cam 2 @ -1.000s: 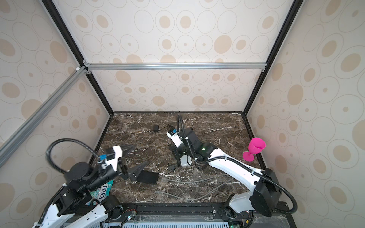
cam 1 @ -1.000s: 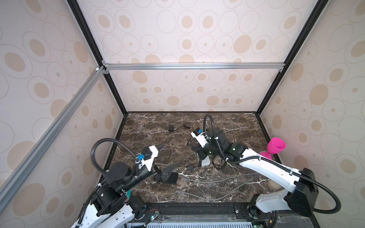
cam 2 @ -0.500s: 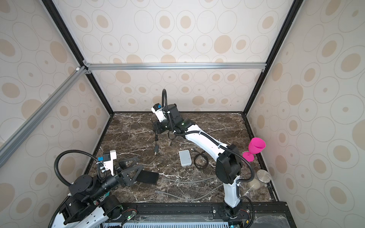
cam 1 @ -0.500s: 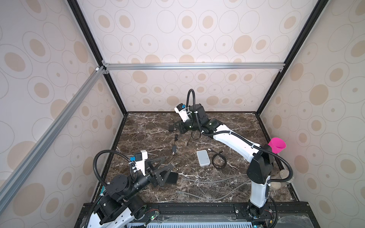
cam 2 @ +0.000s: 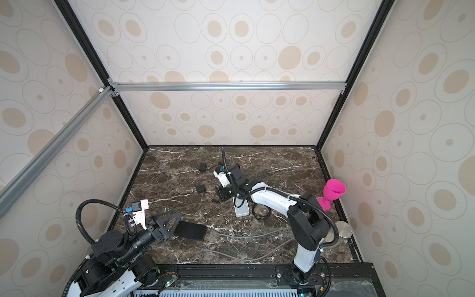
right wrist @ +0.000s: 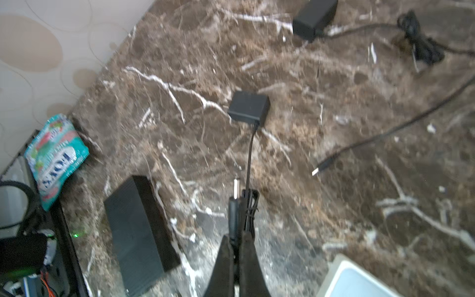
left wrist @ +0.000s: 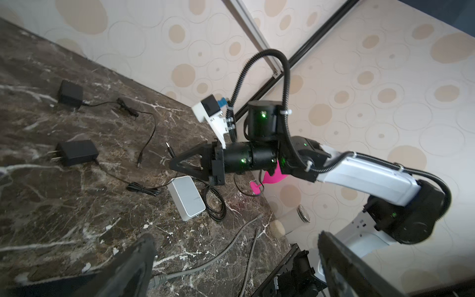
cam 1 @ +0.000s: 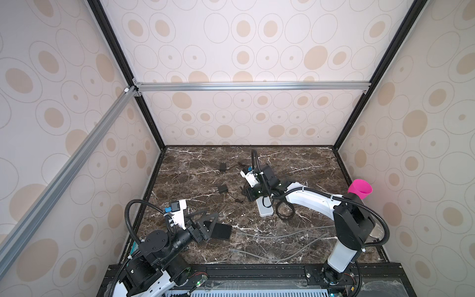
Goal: Insert the plug into the switch port
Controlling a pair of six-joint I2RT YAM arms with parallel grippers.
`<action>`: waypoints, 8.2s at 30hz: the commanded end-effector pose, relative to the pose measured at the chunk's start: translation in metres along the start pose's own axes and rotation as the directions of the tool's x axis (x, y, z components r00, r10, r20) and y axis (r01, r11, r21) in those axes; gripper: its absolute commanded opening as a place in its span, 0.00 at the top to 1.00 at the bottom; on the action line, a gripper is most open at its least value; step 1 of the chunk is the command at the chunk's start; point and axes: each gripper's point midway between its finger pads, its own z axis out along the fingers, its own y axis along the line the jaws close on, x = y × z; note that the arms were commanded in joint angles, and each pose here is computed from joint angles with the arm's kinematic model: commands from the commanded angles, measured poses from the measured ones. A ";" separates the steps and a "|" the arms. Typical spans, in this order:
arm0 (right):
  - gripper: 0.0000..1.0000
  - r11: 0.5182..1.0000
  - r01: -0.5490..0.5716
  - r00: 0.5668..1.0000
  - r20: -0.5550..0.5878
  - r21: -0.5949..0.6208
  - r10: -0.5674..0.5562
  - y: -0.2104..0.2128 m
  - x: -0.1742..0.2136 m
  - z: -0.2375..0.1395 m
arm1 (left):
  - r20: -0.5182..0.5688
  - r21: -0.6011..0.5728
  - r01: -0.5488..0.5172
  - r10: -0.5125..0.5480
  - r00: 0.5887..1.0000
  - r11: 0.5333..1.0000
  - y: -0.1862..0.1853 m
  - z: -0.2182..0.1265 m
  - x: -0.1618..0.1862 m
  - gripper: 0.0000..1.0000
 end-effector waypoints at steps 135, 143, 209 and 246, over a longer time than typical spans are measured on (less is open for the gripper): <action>1.00 0.979 0.198 0.870 -0.468 0.051 -0.152 0.103 0.161 0.037 | -0.235 -0.528 -0.250 0.144 0.961 0.811 0.199 0.070 0.069 0.13; 1.00 0.981 0.193 0.868 -0.471 0.028 -0.158 0.107 0.161 0.040 | -0.162 -0.627 -0.220 0.151 0.975 0.747 0.211 0.055 0.053 0.07; 1.00 0.864 0.473 0.736 -0.463 -0.171 -0.494 0.077 0.148 0.038 | -0.218 -0.619 -0.248 0.139 0.966 0.745 0.227 0.066 0.072 0.34; 1.00 0.864 0.481 0.763 -0.415 -0.150 -0.496 0.084 0.125 0.045 | -0.230 -0.609 -0.252 0.137 0.963 0.752 0.226 0.068 0.074 0.33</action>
